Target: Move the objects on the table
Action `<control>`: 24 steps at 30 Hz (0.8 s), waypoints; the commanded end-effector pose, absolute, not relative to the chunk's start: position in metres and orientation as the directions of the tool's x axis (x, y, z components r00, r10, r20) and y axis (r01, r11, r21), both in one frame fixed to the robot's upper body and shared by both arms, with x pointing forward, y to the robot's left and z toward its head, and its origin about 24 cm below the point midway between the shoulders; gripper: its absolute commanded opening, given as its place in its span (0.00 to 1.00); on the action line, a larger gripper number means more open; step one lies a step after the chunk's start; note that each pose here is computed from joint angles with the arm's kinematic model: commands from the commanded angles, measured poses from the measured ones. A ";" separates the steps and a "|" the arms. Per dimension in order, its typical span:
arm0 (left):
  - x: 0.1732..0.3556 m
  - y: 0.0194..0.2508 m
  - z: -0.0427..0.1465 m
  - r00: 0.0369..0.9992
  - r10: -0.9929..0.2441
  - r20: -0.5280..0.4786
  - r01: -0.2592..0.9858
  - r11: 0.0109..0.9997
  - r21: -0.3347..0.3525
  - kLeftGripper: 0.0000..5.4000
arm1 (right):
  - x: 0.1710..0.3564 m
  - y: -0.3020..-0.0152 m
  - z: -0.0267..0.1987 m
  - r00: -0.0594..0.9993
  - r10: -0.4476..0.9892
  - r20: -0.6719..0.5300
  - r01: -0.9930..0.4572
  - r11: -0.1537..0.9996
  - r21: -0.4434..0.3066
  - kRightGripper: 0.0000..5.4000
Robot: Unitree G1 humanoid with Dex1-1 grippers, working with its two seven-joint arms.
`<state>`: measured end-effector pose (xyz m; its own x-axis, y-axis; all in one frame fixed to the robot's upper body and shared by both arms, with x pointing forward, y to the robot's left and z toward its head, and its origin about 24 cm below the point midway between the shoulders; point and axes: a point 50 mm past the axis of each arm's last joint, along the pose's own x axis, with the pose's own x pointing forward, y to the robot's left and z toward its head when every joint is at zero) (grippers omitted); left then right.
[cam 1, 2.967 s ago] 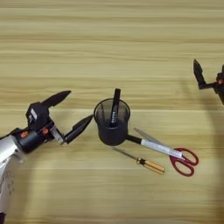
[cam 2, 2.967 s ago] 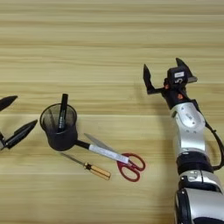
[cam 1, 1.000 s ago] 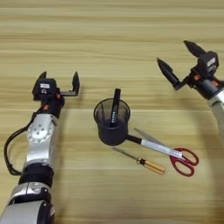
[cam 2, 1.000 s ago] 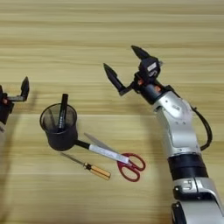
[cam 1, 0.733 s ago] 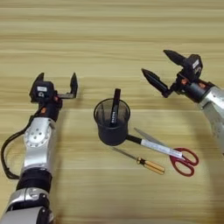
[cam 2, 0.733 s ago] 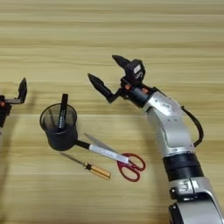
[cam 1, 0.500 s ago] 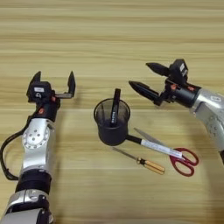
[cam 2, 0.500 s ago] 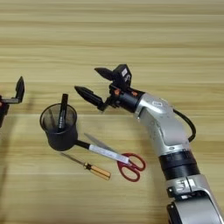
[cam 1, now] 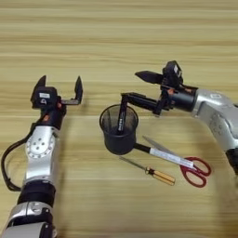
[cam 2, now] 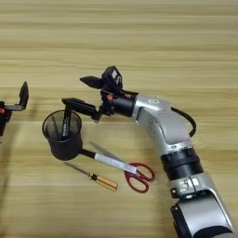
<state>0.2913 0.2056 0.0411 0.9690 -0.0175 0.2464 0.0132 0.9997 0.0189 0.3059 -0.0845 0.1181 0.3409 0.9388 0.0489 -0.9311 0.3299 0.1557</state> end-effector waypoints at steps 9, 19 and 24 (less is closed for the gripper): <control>0.289 0.205 0.041 0.967 -0.021 0.252 0.013 0.999 0.032 1.00 | 0.312 -0.063 0.104 0.301 0.953 -0.033 -0.933 0.302 0.195 1.00; 0.289 0.205 0.041 0.967 -0.021 0.254 0.013 0.999 0.034 1.00 | 0.309 -0.059 0.094 0.277 0.959 -0.064 -0.936 0.284 0.208 0.84; 0.289 0.205 0.040 0.967 -0.022 0.254 0.013 0.999 0.036 1.00 | 0.308 -0.059 0.093 0.273 0.960 -0.068 -0.937 0.281 0.207 0.73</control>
<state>0.2902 0.2038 0.0406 0.9675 -0.0228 0.2519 0.0166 0.9995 0.0265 0.3070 -0.0596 0.0922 0.2751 0.9595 -0.0600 -0.9337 0.2815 0.2210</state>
